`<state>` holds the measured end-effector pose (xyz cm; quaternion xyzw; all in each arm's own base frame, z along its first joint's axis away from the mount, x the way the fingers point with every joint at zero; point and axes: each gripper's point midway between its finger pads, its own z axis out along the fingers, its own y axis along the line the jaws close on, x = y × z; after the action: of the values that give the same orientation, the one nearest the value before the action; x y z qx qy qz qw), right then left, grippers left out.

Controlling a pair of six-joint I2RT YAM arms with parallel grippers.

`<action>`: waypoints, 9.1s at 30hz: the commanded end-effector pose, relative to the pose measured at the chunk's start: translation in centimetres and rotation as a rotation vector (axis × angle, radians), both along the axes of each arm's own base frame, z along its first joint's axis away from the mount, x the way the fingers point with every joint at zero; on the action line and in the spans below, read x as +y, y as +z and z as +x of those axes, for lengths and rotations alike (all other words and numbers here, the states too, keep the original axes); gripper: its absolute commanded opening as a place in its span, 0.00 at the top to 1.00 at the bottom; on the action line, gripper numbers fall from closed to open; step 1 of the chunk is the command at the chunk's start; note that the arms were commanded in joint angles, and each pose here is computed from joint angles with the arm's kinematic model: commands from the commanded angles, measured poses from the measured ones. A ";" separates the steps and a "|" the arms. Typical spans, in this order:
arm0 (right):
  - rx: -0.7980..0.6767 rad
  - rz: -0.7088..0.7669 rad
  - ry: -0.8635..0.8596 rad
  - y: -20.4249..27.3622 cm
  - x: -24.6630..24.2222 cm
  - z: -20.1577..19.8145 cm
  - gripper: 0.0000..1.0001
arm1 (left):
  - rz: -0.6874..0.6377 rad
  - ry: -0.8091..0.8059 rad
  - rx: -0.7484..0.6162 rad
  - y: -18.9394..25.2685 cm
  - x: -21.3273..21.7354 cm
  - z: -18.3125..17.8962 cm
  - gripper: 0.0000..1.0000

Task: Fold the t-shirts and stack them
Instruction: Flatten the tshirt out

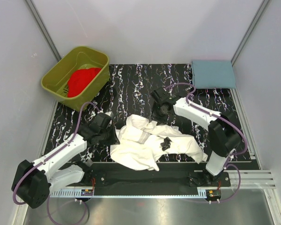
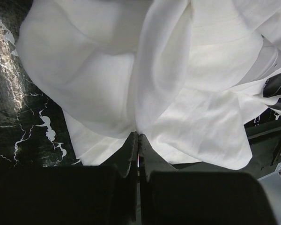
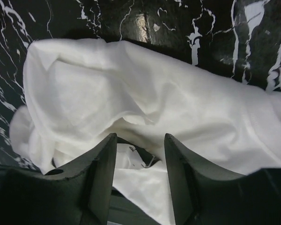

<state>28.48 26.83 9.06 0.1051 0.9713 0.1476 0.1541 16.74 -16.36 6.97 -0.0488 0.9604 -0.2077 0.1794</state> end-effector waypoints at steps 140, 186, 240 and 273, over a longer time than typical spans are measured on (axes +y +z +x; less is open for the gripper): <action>-0.583 -0.030 -0.175 22.5 -10.3 10.7 1.00 | 0.106 -0.446 -0.481 10.8 -13.9 9.5 0.60; -0.554 -0.032 -0.177 20.7 -12.9 9.8 1.00 | 0.461 -0.471 -0.449 -3.4 -16.7 7.6 0.64; -1.471 -0.197 -0.243 47.4 -24.0 -4.1 1.00 | 0.297 0.132 -1.205 45.2 6.1 6.8 1.00; -1.467 0.265 -0.074 47.8 -22.3 -19.2 1.00 | -0.190 0.024 -1.462 50.0 8.5 -2.8 1.00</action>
<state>9.09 3.80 60.22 0.0049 0.5456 0.2594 0.7969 12.71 -4.13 57.73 0.0217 0.5601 -0.2196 0.7985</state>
